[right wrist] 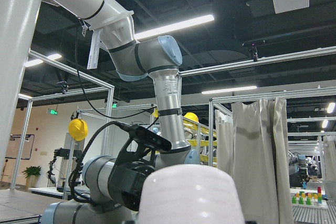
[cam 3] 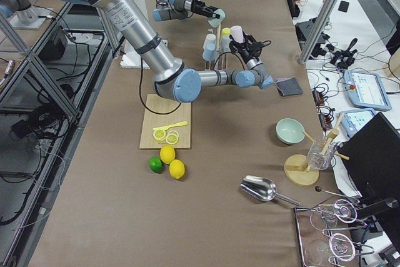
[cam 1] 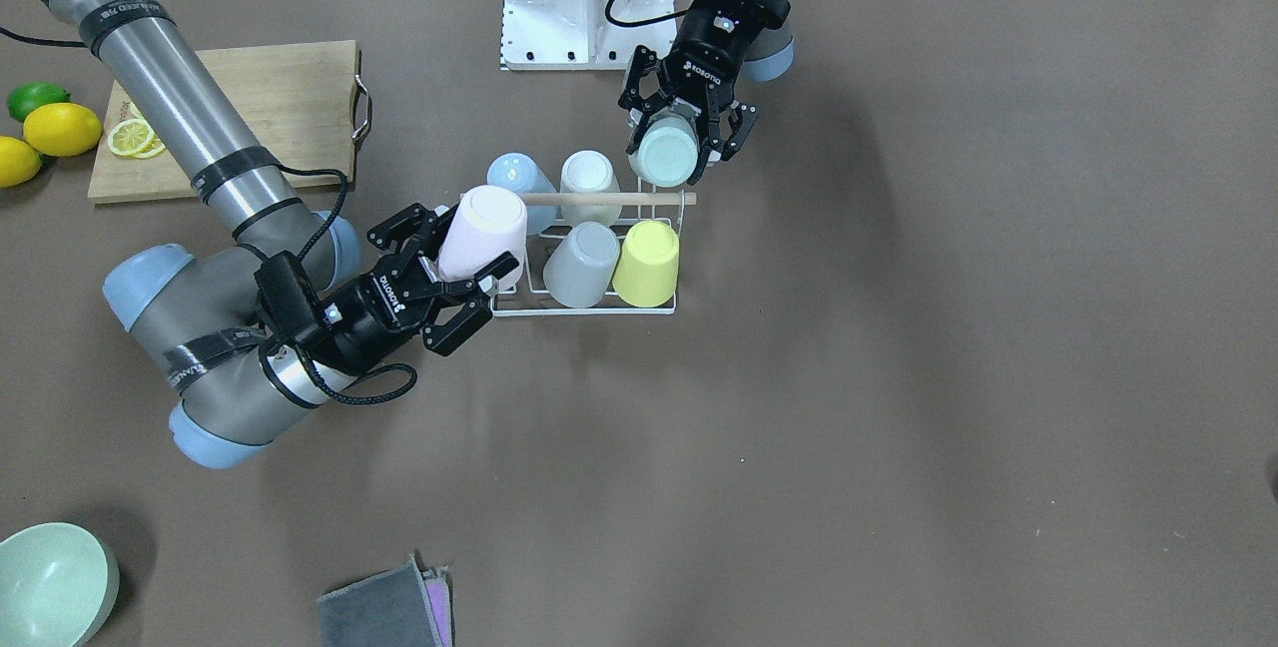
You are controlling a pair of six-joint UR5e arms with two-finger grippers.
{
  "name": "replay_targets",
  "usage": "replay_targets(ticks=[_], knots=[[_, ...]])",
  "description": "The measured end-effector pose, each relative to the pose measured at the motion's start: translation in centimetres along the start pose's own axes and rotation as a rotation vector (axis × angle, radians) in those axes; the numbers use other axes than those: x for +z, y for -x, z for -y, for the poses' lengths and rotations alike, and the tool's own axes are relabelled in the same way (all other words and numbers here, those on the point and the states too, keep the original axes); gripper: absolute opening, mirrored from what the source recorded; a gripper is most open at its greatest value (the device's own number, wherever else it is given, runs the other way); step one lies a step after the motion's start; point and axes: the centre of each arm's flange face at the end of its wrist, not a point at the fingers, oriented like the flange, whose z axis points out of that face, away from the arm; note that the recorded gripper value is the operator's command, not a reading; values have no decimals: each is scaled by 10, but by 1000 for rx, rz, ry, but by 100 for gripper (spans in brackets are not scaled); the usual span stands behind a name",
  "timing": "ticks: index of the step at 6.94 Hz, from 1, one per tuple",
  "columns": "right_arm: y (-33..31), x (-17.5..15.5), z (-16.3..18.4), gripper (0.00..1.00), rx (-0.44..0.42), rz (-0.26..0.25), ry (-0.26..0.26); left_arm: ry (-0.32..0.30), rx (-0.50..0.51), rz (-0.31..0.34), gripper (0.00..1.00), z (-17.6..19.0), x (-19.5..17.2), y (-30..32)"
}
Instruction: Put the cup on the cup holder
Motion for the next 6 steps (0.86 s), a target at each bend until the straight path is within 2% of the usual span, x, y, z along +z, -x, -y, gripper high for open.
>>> replay_targets(ticks=[3,4,5,6], knots=[[14,17,-28,36,14,26,4,6,8,5,0,-8,3,1],[16,17,-30,61,15,29,9,8,12,7,0,-11,3,2],[17,16,-31,100,16,29,12,10,15,9,0,-15,4,5],[18,15,-31,100,17,29,13,12,19,11,0,-19,4,7]])
